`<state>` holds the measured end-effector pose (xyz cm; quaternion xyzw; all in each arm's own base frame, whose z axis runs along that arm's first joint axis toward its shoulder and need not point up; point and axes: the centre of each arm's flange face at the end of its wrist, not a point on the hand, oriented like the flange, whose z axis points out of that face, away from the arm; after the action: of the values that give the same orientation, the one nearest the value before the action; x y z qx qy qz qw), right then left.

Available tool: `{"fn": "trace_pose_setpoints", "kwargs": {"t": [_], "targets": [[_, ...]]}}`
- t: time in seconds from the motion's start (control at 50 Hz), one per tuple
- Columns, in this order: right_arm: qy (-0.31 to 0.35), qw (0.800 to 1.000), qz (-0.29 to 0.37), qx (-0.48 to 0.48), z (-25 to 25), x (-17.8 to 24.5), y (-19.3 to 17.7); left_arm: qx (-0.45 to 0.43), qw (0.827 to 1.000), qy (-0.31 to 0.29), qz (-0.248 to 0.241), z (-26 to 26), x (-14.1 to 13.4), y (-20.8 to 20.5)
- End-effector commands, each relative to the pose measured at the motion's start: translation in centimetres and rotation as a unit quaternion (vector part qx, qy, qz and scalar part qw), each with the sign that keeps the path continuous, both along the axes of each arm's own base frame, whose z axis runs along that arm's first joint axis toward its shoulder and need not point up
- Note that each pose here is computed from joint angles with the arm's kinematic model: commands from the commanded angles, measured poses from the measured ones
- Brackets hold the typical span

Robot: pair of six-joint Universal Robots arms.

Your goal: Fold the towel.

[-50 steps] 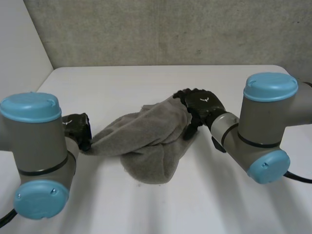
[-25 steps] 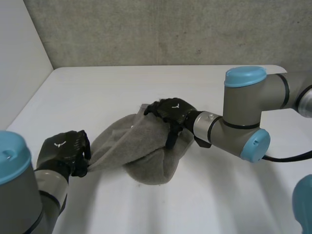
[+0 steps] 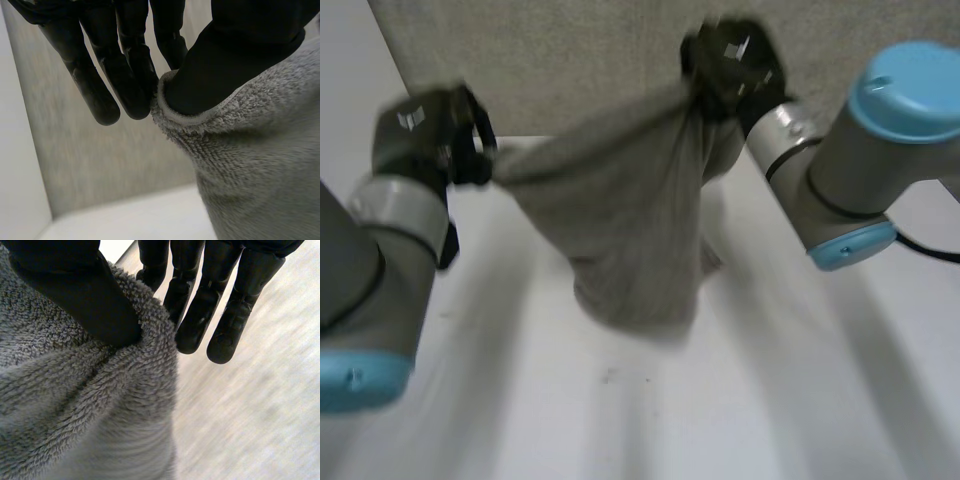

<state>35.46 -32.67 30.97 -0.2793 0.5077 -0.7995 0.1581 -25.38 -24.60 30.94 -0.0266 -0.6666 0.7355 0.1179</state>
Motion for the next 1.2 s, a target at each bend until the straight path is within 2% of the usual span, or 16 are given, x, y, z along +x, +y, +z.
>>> {"fn": "trace_pose_setpoints", "kwargs": {"t": [0.02, 0.16, 0.2, 0.22, 0.26, 0.28, 0.32, 0.36, 0.44, 0.54, 0.66, 0.82, 0.9, 1.0, 1.04, 1.2], "targets": [[-0.038, 0.998, -0.006, -0.058, 2.7, -2.1, 3.3, -0.045, 0.997, 0.056, -0.009, 3.8, -1.0, -0.5], [0.109, 0.988, 0.000, 0.108, -3.8, -3.5, 6.0, 0.081, 0.996, 0.014, -0.047, -3.9, -1.6, 3.8], [0.218, 0.955, 0.007, 0.203, -7.4, -4.9, 8.3, 0.110, 0.992, -0.007, -0.066, -5.8, -2.0, 5.5], [0.218, 0.954, 0.007, 0.204, -7.4, -4.9, 8.3, 0.137, 0.987, -0.027, -0.082, -7.5, -2.2, 7.0], [0.323, 0.902, 0.022, 0.285, -10.7, -6.4, 10.9, 0.166, 0.981, -0.049, -0.091, -9.2, -2.2, 8.2], [0.323, 0.902, 0.022, 0.285, -10.7, -6.4, 10.9, 0.195, 0.973, -0.072, -0.100, -11.0, -2.1, 9.2], [0.378, 0.862, 0.045, 0.334, -12.0, -7.5, 13.0, 0.219, 0.966, -0.091, -0.104, -12.2, -2.0, 10.0], [0.384, 0.858, 0.046, 0.338, -12.3, -7.7, 13.3, 0.238, 0.960, -0.106, -0.104, -13.0, -1.7, 10.5], [0.378, 0.861, 0.040, 0.337, -12.3, -8.0, 12.9, 0.265, 0.951, -0.122, -0.105, -13.7, -1.4, 10.8], [0.315, 0.899, 0.008, 0.303, -9.8, -8.2, 11.4, 0.251, 0.956, -0.110, -0.102, -12.7, -1.6, 10.1], [0.234, 0.924, -0.025, 0.302, -7.6, -9.1, 9.6, 0.220, 0.965, -0.093, -0.104, -10.7, -2.2, 9.4], [0.226, 0.924, -0.042, 0.306, -7.4, -9.9, 8.6, 0.206, 0.968, -0.081, -0.115, -9.7, -2.5, 9.0], [0.265, 0.920, -0.040, 0.286, -8.1, -10.2, 8.6, 0.211, 0.964, -0.083, -0.140, -9.9, -2.8, 9.2], [0.314, 0.912, -0.024, 0.264, -9.0, -10.3, 8.7, 0.202, 0.948, -0.138, -0.204, -10.5, -3.5, 10.0], [0.325, 0.909, -0.013, 0.259, -9.4, -10.1, 8.8, 0.185, 0.933, -0.208, -0.229, -11.2, -3.3, 10.1], [0.352, 0.898, 0.040, 0.260, -11.7, -9.3, 8.7, 0.147, 0.889, -0.363, -0.238, -13.2, -1.1, 8.5]]}}
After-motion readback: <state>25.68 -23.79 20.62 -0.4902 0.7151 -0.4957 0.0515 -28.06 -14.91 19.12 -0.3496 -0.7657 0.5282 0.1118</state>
